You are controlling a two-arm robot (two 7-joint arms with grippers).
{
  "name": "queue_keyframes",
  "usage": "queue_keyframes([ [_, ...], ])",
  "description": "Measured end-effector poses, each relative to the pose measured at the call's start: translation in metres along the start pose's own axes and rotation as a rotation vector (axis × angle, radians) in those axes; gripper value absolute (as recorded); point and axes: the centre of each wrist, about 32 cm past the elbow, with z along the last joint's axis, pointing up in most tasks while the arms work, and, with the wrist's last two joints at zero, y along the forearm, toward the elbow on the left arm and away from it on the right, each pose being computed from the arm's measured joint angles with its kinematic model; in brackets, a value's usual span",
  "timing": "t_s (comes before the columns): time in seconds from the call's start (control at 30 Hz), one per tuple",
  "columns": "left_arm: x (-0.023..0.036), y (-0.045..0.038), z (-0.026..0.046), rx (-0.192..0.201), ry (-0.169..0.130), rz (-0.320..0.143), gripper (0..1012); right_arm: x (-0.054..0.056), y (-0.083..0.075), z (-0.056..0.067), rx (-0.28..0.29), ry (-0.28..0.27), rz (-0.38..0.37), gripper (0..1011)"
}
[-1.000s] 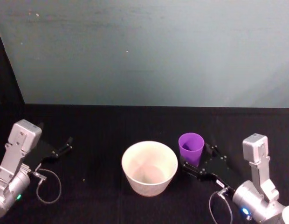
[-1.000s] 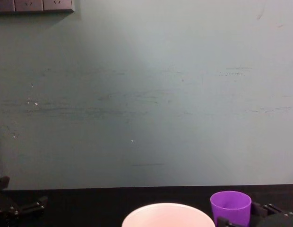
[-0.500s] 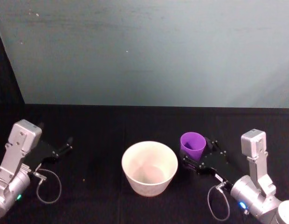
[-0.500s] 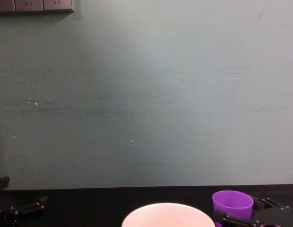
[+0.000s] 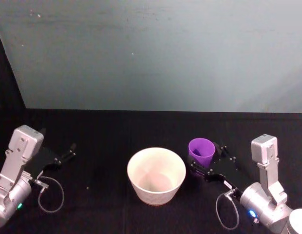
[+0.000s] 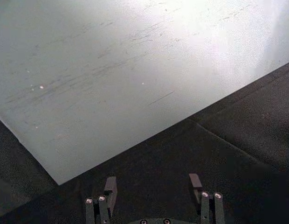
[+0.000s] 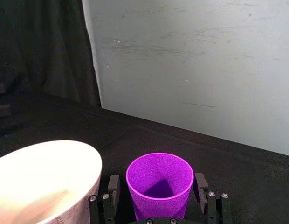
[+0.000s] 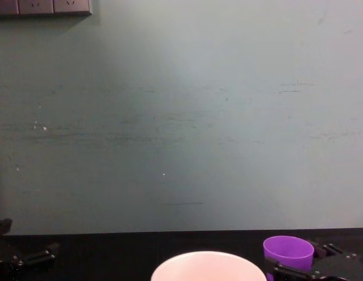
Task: Pick up the cup and pour the mung beans from the cup into the bowl.
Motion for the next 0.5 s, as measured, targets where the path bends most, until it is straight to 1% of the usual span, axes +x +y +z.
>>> queue_keyframes([
  [0.23, 0.0, 0.0, 0.0, 0.0, 0.0, 0.0, 1000, 0.0001, -0.0001, 0.0003, -0.001, -0.001, 0.001, 1003],
  [0.3, 0.0, 0.0, 0.0, 0.0, 0.0, 0.0, 1000, 0.0001, -0.0002, 0.0004, -0.001, -0.001, 0.001, 985],
  [0.5, 0.0, 0.0, 0.0, 0.0, 0.0, 0.0, 1000, 0.0, -0.0003, 0.0002, -0.001, 0.0, 0.002, 838],
])
